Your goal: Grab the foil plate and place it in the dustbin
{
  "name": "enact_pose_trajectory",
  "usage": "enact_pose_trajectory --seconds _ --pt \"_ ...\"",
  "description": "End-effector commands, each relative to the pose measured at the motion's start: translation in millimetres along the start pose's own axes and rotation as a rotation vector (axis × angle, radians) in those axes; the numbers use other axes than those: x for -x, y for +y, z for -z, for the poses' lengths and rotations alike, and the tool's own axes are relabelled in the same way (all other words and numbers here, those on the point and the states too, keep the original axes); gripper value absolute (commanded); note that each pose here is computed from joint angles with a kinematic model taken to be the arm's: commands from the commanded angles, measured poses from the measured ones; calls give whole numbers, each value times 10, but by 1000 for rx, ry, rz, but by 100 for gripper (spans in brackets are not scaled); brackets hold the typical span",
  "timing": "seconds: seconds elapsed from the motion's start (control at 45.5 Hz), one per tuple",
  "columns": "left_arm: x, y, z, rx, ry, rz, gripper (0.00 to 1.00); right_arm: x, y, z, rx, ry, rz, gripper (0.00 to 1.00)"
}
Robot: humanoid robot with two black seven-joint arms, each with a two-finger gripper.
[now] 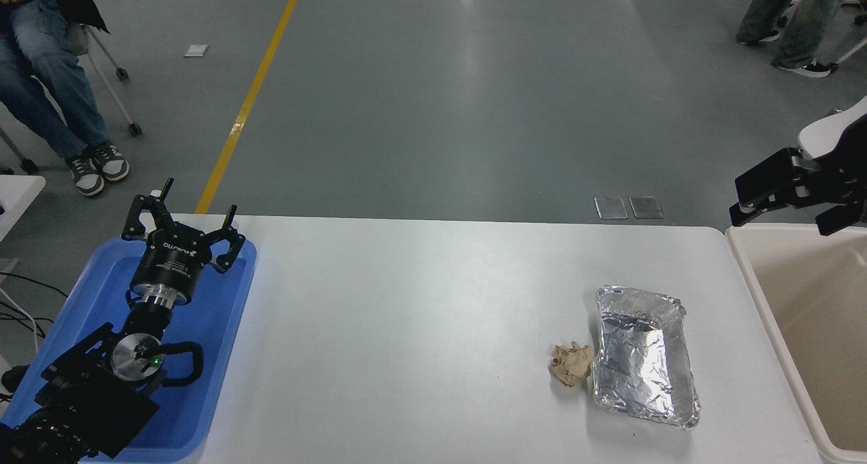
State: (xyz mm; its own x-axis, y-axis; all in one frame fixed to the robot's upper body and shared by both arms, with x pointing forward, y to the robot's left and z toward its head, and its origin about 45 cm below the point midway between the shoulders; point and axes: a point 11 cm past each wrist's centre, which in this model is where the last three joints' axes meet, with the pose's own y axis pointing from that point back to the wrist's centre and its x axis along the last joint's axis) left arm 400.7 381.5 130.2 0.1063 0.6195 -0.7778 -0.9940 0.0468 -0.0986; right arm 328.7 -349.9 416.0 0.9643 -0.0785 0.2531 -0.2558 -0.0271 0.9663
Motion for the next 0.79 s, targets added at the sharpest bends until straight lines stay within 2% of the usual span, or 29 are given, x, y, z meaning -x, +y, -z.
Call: enact_pose_trajectory --seconds 0.0,0.769 --pt "0 0 0 0 0 0 100 6 -13 -4 1 -1 4 100" --pt "0 0 -1 1 0 0 100 3 -51 -36 18 5 12 100"
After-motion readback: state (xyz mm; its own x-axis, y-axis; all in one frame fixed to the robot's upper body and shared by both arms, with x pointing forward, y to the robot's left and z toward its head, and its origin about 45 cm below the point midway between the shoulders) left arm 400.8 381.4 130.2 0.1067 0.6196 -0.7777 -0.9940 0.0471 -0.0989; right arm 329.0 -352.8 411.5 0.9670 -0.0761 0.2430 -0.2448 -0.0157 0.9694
